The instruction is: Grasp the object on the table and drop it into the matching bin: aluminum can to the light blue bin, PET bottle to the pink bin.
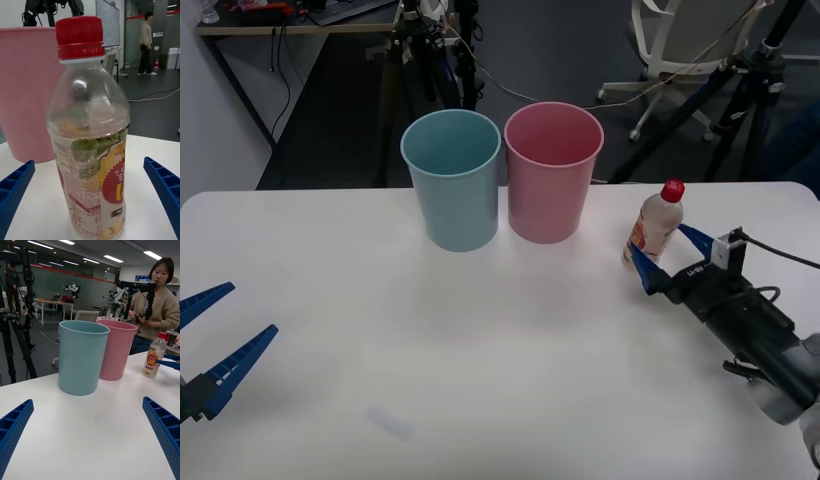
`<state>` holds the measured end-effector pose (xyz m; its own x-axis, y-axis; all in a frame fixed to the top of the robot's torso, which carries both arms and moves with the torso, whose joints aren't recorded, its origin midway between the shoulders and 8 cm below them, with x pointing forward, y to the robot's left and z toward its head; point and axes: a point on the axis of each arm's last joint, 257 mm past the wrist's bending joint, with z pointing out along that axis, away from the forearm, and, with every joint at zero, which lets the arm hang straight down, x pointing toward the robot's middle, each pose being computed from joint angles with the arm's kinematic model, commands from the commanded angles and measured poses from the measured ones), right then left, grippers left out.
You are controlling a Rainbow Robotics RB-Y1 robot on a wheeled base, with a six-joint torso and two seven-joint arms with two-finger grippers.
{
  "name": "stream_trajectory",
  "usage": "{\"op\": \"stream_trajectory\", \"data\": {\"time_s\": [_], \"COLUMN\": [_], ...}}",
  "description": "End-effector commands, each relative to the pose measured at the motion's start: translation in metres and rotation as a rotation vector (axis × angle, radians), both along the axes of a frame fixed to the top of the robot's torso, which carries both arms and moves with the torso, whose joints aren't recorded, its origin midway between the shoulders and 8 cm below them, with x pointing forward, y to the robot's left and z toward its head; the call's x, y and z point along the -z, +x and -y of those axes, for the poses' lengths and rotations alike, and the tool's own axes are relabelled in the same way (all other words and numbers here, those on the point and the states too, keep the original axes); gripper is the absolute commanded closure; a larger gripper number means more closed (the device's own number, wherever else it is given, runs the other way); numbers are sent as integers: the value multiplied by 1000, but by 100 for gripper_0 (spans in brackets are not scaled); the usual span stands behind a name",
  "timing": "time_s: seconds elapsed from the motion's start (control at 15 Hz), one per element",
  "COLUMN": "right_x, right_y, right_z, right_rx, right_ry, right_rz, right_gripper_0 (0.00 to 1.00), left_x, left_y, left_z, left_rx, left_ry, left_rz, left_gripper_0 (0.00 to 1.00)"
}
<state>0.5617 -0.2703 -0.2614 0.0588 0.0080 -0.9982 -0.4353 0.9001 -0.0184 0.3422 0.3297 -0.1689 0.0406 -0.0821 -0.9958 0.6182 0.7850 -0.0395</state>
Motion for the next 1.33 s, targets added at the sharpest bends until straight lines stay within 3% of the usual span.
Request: {"op": "stream_trajectory", "data": {"time_s": [0.07,0.67,0.73,0.8,0.87,0.93,1.0,1.33], "right_x": [-4,-6,-5,-5,-6,-6,-5,-8], "right_y": [11,28,28,28,28,28,28,26], "right_z": [-8,-22,-23,-22,-21,-21,-21,-15], "right_rx": [12,35,33,35,34,34,36,33], "right_ry": [-5,-42,-47,-51,-53,-55,-55,-57], "right_rz": [0,-5,-4,-2,0,0,0,10], "right_gripper_0": [0,0,8,49,74,92,99,100], "left_x": [0,0,0,0,0,0,0,0], "left_y": [0,0,0,0,0,0,0,0], "left_z": [0,0,0,0,0,0,0,0], "left_rx": [0,0,0,0,0,0,0,0], "left_ry": [0,0,0,0,0,0,0,0], "left_rz": [0,0,0,0,0,0,0,0], "left_gripper_0": [0,0,0,0,0,0,0,0]}}
